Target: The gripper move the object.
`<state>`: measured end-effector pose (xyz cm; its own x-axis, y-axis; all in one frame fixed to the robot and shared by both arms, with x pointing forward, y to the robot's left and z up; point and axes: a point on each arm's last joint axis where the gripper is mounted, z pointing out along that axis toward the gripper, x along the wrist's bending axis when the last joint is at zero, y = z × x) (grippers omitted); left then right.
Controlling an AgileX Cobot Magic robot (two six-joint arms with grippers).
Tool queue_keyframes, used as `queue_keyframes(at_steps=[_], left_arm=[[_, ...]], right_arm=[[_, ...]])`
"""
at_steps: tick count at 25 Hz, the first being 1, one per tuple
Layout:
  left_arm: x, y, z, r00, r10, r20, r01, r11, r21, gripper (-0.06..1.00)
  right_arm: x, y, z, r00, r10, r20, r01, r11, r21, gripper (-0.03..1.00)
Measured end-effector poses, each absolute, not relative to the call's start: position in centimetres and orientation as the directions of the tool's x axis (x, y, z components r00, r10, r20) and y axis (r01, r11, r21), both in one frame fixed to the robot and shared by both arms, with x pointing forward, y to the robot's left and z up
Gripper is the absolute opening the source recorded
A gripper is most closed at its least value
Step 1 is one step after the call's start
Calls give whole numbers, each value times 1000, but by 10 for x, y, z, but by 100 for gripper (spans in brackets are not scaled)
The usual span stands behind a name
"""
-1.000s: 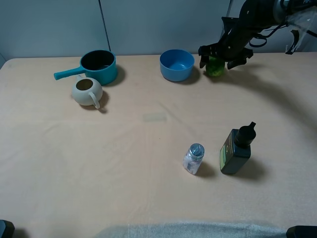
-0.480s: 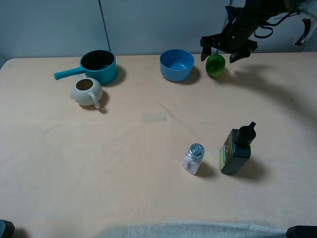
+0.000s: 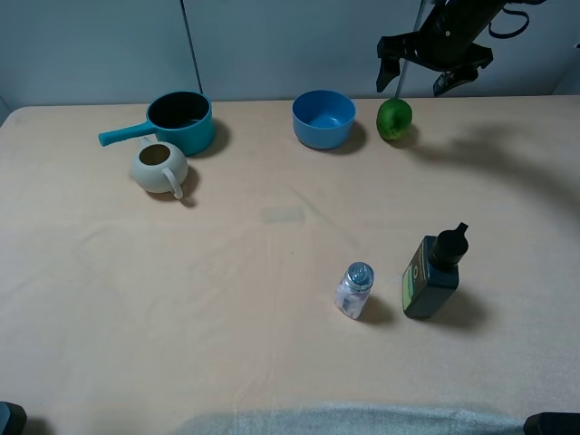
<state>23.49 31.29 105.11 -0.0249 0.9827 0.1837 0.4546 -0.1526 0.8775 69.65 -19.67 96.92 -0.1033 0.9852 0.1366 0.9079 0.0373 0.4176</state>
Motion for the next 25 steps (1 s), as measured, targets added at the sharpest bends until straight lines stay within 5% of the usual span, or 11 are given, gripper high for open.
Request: queue_keyframes(at_steps=[25], left_arm=[[235, 313, 1051, -25, 983, 183, 455, -152, 878, 99]], right_arm=[[624, -209, 1081, -138, 981, 134, 952, 94, 292, 69]])
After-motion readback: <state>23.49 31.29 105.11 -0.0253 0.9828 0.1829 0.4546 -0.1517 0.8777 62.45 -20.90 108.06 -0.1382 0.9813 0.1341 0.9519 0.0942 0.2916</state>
